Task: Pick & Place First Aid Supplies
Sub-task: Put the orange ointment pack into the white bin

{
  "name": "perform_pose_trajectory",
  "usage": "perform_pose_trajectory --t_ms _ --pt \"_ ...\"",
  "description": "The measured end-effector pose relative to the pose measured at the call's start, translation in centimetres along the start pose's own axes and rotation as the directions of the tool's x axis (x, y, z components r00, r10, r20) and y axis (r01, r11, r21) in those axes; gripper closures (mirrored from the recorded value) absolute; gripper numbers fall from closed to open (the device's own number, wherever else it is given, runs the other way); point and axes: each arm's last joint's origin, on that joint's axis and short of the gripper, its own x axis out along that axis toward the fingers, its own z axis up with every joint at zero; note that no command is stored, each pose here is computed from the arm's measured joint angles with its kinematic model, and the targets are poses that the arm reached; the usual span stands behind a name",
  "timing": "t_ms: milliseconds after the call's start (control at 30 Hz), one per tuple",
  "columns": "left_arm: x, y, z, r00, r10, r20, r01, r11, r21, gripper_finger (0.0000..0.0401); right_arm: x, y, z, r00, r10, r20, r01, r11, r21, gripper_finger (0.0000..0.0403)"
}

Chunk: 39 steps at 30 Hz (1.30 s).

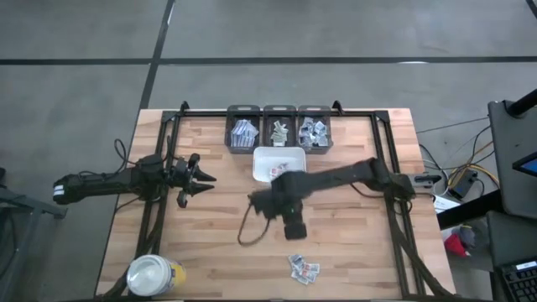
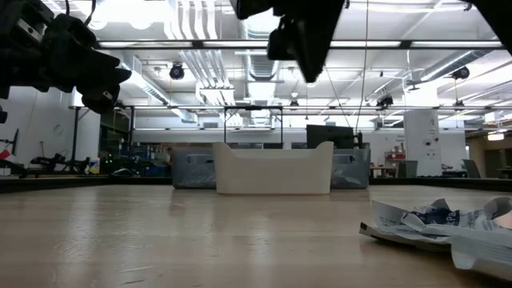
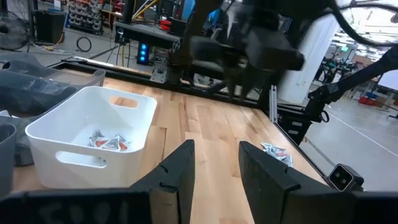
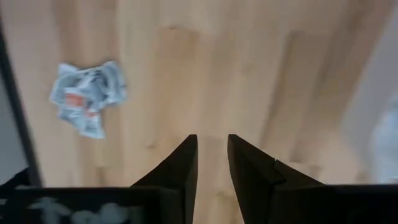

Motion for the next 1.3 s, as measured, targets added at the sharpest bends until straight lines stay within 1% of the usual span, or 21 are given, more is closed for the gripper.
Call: perform_pose_trajectory --t_ms 167,267,400,533,667,967,1133,1300 --pt "0.0 0.0 0.0 1.000 0.000 0.000 0.000 1.000 0.002 0.0282 1.3 4.0 -0.8 0.999 0.008 -0.045 -0.006 0.999 0.052 0.0308" --pt "0.0 0.0 0.0 1.000 0.000 0.000 0.000 1.000 0.005 0.0282 2.2 6.0 -1.4 0.996 0.021 -0.082 -0.011 0.993 0.117 0.0301" --pt "0.0 0.0 0.0 1.000 0.000 0.000 0.000 1.000 0.005 0.0282 3.9 7.7 -2.2 0.984 0.085 -0.155 -0.051 0.976 0.212 0.0293" --pt "0.0 0.0 0.0 1.000 0.000 0.000 0.000 1.000 0.007 0.0282 6.0 8.9 -2.5 0.975 0.127 -0.181 -0.078 0.964 0.254 0.0286" --pt "0.0 0.0 0.0 1.000 0.000 0.000 0.000 1.000 0.006 0.0282 7.3 9.9 -2.6 0.974 0.150 -0.167 -0.098 0.954 0.284 0.0281" --pt "0.0 0.0 0.0 1.000 0.000 0.001 0.000 1.000 0.000 0.0282 8.0 12.3 -3.1 0.977 0.166 -0.134 -0.111 0.933 0.342 0.0275" --pt "0.0 0.0 0.0 1.000 0.000 0.001 0.000 1.000 0.001 0.0282 8.7 13.8 -3.5 0.979 0.174 -0.108 -0.114 0.901 0.419 0.0275" --pt "0.0 0.0 0.0 1.000 0.000 0.001 0.000 1.000 0.001 0.0282 10.4 15.2 -4.1 0.981 0.175 -0.078 -0.110 0.849 0.517 0.0278"
